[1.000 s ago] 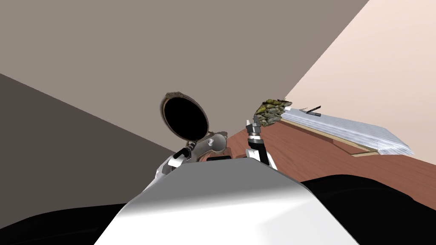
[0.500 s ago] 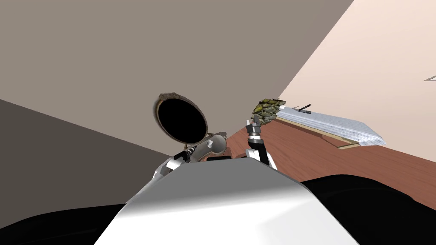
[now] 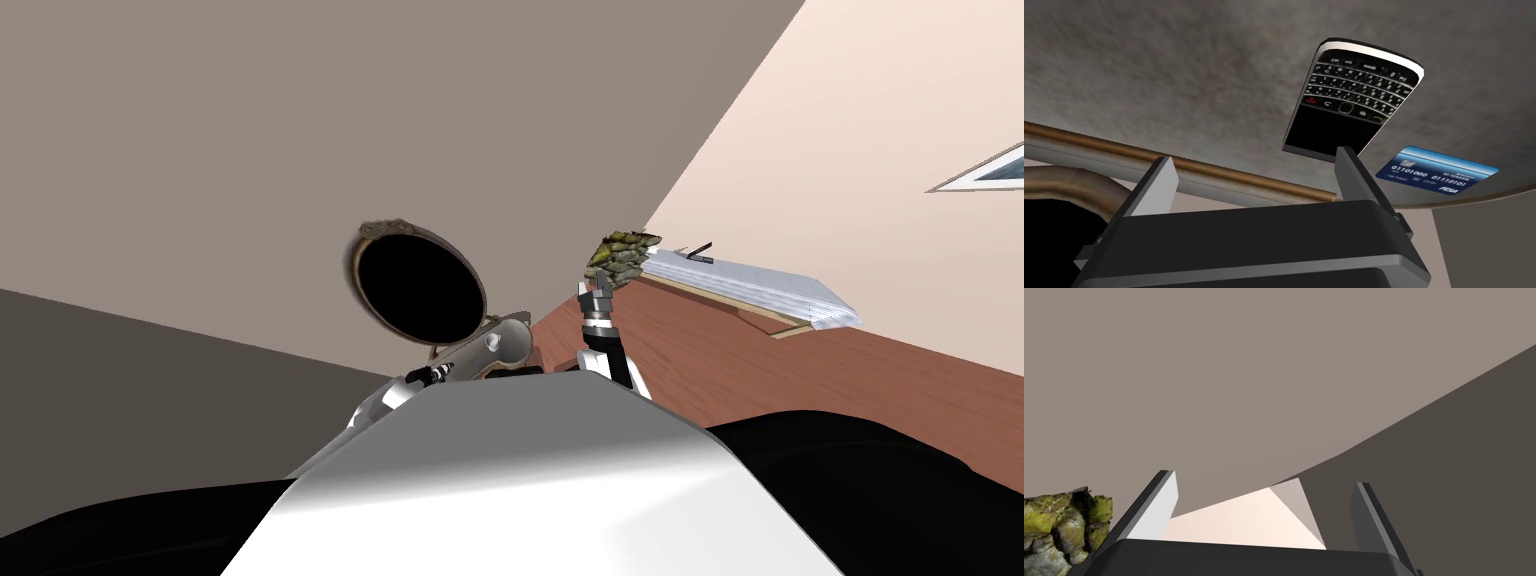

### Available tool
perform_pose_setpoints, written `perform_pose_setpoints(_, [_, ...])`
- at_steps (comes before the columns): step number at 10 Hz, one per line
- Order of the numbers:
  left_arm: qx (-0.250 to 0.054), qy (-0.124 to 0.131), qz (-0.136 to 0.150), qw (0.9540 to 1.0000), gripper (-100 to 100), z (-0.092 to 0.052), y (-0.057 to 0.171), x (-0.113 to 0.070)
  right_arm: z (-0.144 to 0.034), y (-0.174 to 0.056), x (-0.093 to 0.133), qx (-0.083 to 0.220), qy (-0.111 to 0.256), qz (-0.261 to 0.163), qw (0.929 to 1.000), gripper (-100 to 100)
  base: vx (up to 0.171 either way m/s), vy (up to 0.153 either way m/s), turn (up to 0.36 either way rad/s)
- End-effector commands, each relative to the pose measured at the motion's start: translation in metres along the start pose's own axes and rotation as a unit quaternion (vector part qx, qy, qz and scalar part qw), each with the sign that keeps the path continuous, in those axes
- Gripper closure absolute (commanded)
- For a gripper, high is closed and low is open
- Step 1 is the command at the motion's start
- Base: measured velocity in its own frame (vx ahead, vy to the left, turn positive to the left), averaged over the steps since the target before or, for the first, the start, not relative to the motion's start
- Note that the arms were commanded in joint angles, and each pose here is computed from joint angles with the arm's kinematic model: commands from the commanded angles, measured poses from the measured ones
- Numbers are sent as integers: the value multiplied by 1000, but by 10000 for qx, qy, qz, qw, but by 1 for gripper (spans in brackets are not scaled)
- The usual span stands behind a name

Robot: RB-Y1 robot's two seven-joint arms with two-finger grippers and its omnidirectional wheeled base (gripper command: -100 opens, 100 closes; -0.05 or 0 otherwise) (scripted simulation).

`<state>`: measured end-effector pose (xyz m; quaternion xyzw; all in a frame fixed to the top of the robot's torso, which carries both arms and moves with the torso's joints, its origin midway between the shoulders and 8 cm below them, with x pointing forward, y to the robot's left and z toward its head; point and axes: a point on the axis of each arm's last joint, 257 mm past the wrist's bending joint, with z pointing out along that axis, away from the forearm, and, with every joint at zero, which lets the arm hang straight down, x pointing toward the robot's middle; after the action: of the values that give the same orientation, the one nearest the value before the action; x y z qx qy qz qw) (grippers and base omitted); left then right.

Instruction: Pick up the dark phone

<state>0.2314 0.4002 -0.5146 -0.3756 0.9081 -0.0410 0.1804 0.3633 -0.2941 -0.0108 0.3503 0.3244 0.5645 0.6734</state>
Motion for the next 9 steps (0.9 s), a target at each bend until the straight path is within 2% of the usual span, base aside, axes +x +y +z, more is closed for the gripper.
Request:
perform_pose_setpoints(1, [-352, 139, 163, 9992, -100, 0, 29, 8, 0, 0, 0, 0, 0, 0, 10000, 0, 44, 32, -66])
perform_pose_setpoints(4, [-872, 430, 395, 9945, -100, -1, 73, 30, 0, 0, 0, 0, 0, 0, 10000, 0, 44, 11, -74])
perform_pose_setpoints(5, [-746, 350, 337, 9960, -100, 2, 63, 24, 0, 0, 0, 0, 0, 0, 10000, 0, 22, 1, -18])
perform_pose_setpoints(6, [-775, 366, 350, 9957, 0, 2, 65, 25, 0, 0, 0, 0, 0, 0, 10000, 0, 0, 0, 0])
perform_pose_setpoints(7, [-780, 356, 305, 9959, -100, 8, 67, 29, 0, 0, 0, 0, 0, 0, 10000, 0, 4, 15, -61])
perform_pose_setpoints(9, [-792, 350, 252, 9959, -100, 16, 71, 36, 0, 0, 0, 0, 0, 0, 10000, 0, 9, 28, -62])
